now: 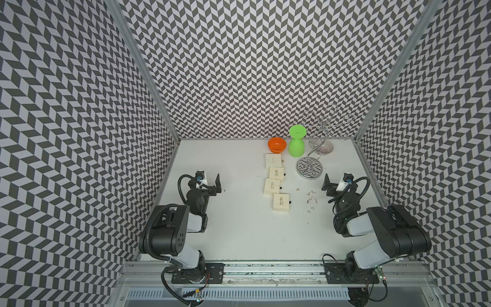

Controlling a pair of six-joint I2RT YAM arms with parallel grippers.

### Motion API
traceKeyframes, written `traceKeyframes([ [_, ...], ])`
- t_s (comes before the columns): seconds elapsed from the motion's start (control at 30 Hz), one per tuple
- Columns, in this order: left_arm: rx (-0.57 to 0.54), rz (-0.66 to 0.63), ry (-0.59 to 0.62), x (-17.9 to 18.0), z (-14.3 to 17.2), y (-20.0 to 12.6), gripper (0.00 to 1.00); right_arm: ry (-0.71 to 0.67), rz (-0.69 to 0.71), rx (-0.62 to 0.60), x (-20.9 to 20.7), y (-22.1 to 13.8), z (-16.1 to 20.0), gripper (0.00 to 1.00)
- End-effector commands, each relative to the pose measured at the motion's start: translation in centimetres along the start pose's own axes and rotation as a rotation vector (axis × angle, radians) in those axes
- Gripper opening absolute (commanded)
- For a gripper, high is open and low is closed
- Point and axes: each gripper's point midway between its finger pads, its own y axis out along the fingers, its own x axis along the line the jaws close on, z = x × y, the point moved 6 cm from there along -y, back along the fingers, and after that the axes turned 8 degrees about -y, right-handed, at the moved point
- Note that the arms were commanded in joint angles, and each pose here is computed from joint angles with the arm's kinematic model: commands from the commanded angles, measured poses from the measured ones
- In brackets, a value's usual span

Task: Take out the earrings from the drawer-style jewelry box
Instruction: Reset both arms

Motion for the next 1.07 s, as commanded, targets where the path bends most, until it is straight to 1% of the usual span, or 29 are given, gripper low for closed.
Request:
traceKeyframes([
  [0.0, -0.017, 0.009, 0.012, -0.08, -0.45, 0.08, 1.00, 0.002, 0.006, -0.057, -0.21, -0.18, -0.87, 0.99],
  [1.03, -0.014, 0.017, 0.006, -0.01, -0.45, 0.10, 1.00, 0.003, 0.004, -0.056, -0.19, -0.17, -0.85, 0.99],
])
